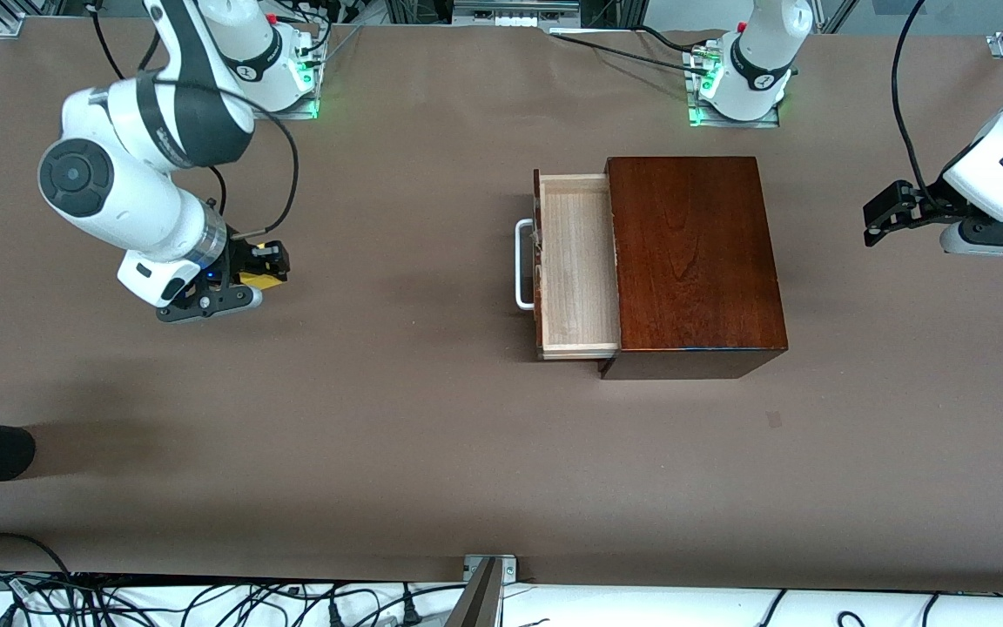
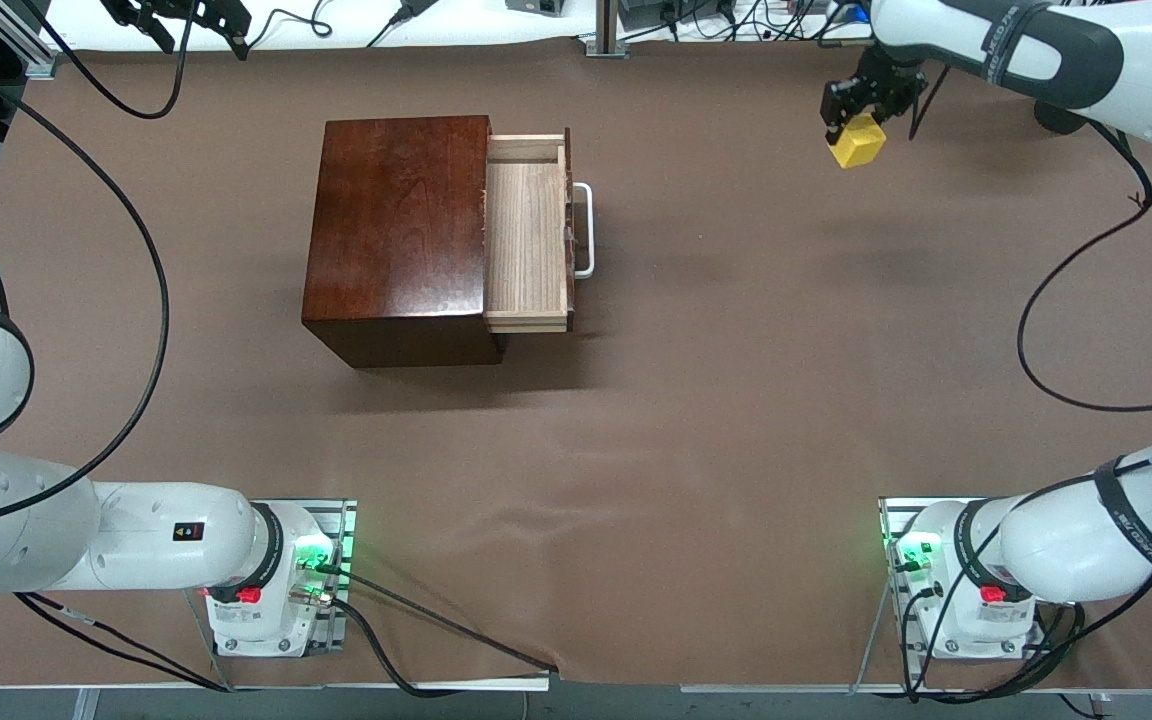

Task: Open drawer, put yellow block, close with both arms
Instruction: 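Carry the yellow cube with the right gripper over the open drawer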

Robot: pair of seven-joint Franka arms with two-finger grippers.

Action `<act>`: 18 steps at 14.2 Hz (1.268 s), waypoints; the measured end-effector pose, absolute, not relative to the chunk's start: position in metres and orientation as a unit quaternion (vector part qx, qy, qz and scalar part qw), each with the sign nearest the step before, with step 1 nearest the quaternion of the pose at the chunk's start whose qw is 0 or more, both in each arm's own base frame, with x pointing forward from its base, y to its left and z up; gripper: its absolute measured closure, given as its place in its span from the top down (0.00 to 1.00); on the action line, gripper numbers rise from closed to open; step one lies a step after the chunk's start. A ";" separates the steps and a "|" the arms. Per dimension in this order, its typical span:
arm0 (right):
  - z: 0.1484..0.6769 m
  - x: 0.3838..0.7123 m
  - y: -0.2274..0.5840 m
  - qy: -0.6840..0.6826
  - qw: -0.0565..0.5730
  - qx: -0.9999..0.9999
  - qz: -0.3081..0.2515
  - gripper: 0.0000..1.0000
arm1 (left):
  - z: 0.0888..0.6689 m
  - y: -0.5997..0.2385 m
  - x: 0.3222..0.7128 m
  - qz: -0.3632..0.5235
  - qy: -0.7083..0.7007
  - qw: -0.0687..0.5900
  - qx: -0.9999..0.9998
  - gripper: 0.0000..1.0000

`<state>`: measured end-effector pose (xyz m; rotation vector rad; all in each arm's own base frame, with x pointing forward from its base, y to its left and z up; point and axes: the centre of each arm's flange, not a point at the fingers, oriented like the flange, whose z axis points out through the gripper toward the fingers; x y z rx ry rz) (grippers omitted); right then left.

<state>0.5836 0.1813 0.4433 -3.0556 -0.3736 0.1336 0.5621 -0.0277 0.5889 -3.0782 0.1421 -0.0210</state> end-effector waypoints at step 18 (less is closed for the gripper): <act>0.453 0.462 0.541 -0.533 -0.020 -0.845 -0.023 0.56 | 0.584 -0.024 0.565 -0.002 0.043 0.030 -0.999 1.00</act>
